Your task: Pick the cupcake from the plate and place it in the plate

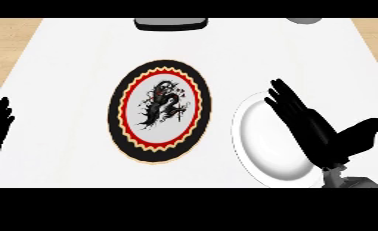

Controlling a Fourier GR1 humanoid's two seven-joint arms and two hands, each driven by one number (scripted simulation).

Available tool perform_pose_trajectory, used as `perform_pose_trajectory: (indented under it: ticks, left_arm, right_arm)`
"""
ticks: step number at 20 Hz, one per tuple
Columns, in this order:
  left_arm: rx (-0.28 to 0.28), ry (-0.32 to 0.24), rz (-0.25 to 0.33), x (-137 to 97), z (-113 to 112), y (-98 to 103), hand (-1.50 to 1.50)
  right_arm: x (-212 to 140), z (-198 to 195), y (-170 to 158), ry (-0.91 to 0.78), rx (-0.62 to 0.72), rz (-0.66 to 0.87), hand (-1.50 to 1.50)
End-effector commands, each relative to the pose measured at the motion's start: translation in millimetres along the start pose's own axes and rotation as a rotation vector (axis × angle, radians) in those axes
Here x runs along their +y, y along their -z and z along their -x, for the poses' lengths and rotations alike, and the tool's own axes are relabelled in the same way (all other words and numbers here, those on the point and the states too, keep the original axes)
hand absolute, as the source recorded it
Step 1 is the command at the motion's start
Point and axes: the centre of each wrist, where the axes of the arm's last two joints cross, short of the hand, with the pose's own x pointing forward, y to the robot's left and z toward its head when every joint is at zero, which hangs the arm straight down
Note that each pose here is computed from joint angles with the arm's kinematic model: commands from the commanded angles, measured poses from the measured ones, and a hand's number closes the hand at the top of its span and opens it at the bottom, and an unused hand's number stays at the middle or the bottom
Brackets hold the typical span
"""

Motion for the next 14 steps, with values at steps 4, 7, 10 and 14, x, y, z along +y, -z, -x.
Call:
perform_pose_trajectory:
  ticks: [4, 7, 10, 14]
  left_arm:
    - [-0.237, 0.056, 0.084, -33, -13, -8, 0.0]
    - [-0.282, 0.064, 0.132, -34, -16, -12, 0.0]
    - [-0.306, 0.057, 0.154, -48, -17, -13, 0.0]
    - [-0.334, 0.061, 0.163, -52, -8, -21, 0.0]
  right_arm:
    - [-20, -44, 5, 0.33, -0.285, 0.135, -1.5]
    - [-85, -77, -18, -0.215, -0.282, 0.456, -1.5]
    - [-67, -64, -17, 0.008, -0.545, 0.709, -1.5]
    - [-32, -44, -38, 0.109, -0.647, 0.84, -1.5]
